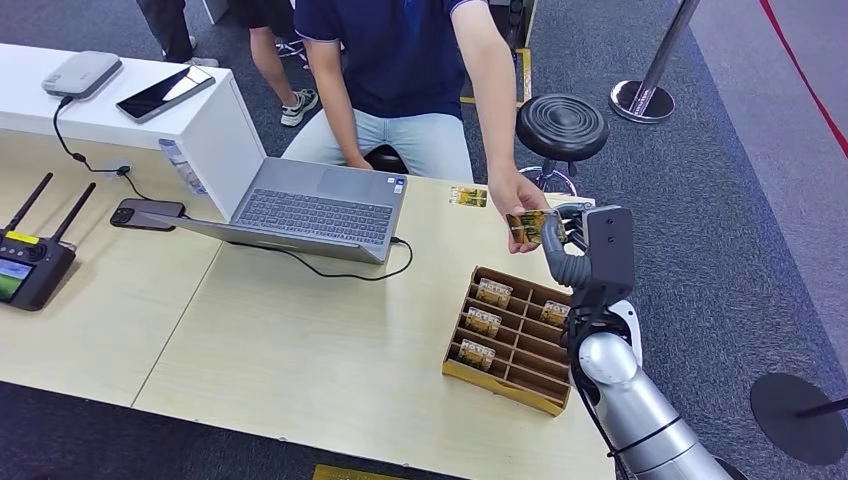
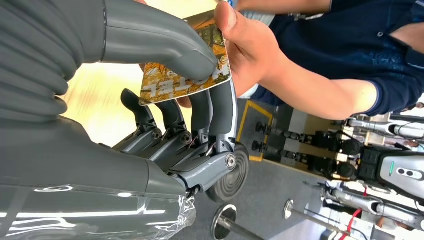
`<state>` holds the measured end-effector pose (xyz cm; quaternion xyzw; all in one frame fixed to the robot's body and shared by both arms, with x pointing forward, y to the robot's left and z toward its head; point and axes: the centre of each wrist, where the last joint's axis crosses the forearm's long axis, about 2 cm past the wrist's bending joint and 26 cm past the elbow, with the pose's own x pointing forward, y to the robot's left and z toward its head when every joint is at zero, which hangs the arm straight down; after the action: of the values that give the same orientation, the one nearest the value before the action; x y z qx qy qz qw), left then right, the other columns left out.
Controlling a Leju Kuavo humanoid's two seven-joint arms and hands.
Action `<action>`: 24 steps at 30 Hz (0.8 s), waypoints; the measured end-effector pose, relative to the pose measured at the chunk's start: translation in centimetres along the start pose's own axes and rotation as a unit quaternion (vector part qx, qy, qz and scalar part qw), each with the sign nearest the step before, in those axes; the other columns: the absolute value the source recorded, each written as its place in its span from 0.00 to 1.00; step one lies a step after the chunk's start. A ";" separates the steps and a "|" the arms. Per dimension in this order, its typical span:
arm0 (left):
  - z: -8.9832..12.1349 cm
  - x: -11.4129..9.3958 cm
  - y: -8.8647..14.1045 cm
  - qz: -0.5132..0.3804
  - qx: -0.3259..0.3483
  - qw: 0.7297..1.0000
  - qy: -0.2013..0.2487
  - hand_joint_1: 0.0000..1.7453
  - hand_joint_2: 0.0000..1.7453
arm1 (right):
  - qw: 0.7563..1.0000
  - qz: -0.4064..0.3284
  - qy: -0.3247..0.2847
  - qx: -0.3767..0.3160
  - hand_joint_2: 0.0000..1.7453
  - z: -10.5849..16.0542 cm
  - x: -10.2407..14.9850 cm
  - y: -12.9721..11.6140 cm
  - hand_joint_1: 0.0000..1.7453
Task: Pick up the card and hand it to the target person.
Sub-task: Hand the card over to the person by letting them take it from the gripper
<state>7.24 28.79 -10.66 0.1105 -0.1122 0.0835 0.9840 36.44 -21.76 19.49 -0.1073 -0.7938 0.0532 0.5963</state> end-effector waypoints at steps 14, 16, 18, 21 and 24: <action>0.0 0.1 0.1 -0.008 0.005 1.000 -0.010 0.00 0.00 | 1.000 0.021 0.010 -0.007 1.00 0.1 -0.9 0.0 0.00; 0.0 0.1 0.1 -0.005 0.005 1.000 -0.009 0.00 0.00 | 1.000 0.022 0.010 -0.007 1.00 0.1 -0.9 0.0 0.00; 0.0 0.1 0.2 -0.002 0.005 1.000 -0.008 0.00 0.00 | 1.000 0.021 0.010 -0.007 1.00 0.1 -0.9 -0.1 0.00; -0.1 0.1 0.2 0.000 0.005 1.000 -0.009 0.00 0.00 | 1.000 0.012 0.011 -0.007 1.00 0.2 -1.0 -0.1 0.00; -0.1 0.0 0.3 0.006 0.007 1.000 -0.008 0.00 0.00 | 1.000 -0.013 0.015 -0.001 1.00 0.6 -1.3 -0.1 0.00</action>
<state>7.23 29.10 -10.66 0.1170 -0.1198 0.0889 0.9819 36.20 -22.14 18.18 -0.0979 -0.7862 0.0432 0.6086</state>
